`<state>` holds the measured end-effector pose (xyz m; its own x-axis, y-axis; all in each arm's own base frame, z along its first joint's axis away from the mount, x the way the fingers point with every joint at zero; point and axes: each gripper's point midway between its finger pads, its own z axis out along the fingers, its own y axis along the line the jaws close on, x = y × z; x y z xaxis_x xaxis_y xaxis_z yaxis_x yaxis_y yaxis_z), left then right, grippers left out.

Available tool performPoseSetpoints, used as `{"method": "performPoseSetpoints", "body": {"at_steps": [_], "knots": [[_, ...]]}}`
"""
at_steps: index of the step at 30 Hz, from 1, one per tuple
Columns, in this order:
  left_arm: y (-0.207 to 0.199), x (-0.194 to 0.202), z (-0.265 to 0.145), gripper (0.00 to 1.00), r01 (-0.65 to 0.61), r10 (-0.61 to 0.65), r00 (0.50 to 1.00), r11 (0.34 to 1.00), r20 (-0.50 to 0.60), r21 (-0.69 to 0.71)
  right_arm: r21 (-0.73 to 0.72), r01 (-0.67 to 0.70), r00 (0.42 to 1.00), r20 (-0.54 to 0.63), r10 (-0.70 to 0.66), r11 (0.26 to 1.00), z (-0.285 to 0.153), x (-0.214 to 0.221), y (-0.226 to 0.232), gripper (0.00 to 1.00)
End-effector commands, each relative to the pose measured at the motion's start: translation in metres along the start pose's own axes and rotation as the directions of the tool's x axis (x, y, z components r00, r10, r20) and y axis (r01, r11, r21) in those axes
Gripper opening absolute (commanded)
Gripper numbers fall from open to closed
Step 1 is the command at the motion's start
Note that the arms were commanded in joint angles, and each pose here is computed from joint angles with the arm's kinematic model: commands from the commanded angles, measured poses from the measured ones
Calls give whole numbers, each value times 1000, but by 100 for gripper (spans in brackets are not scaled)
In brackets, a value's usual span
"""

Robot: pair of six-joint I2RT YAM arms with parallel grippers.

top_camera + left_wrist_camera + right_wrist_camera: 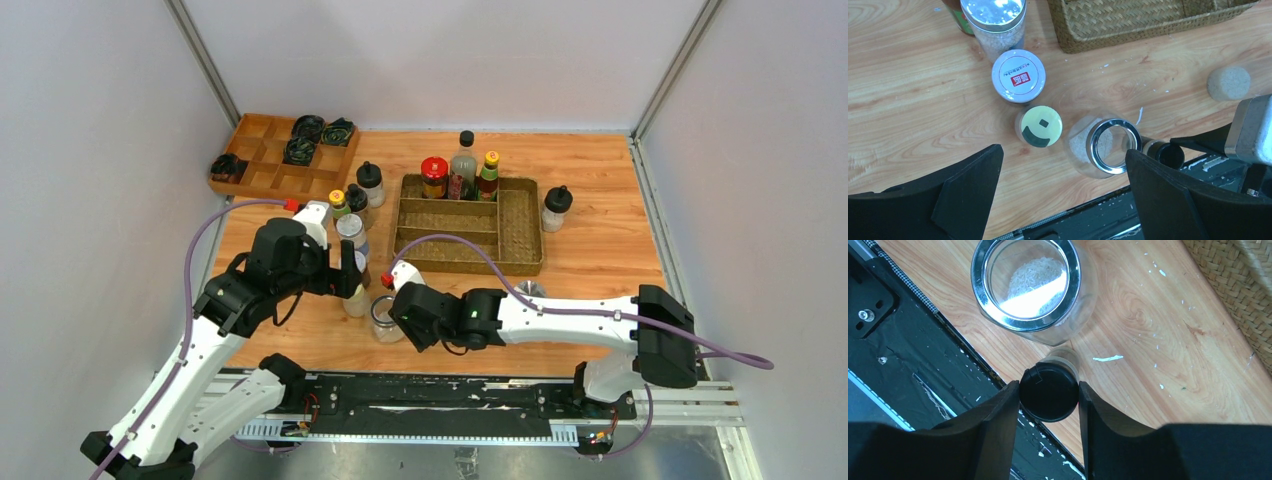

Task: Organize the condiment bottles
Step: Pick up the bottle from the corner of the board, then place the bottle in the storage box.

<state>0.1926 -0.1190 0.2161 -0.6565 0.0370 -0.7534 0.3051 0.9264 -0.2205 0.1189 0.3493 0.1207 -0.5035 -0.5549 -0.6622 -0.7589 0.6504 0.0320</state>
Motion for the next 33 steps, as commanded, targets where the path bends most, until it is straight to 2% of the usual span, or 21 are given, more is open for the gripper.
{"method": "performPoseSetpoints", "body": {"at_steps": [1,10,15,22,28,33], "knots": [[-3,-4,-6,100,-14,14,1000,1000,0,16,27,7,999,42,-8,1000,-4,-14,0,43],[-3,-4,-4,99,-18,18,1000,1000,-5,15,107,31,993,111,-43,994,-25,-47,-17,38],[-3,-2,-3,99,-15,15,1000,1000,-12,17,176,6,980,195,-41,984,-60,-103,-50,39],[-5,-1,-1,99,-12,12,1000,1000,-22,27,217,-130,944,327,53,968,-84,-195,-127,37],[-5,-1,-4,99,-10,11,1000,999,-12,32,227,-143,923,383,47,963,-62,-262,-177,37],[-6,0,-7,99,-4,4,1000,999,-5,38,209,-136,917,396,44,968,-30,-294,-202,37]]}}
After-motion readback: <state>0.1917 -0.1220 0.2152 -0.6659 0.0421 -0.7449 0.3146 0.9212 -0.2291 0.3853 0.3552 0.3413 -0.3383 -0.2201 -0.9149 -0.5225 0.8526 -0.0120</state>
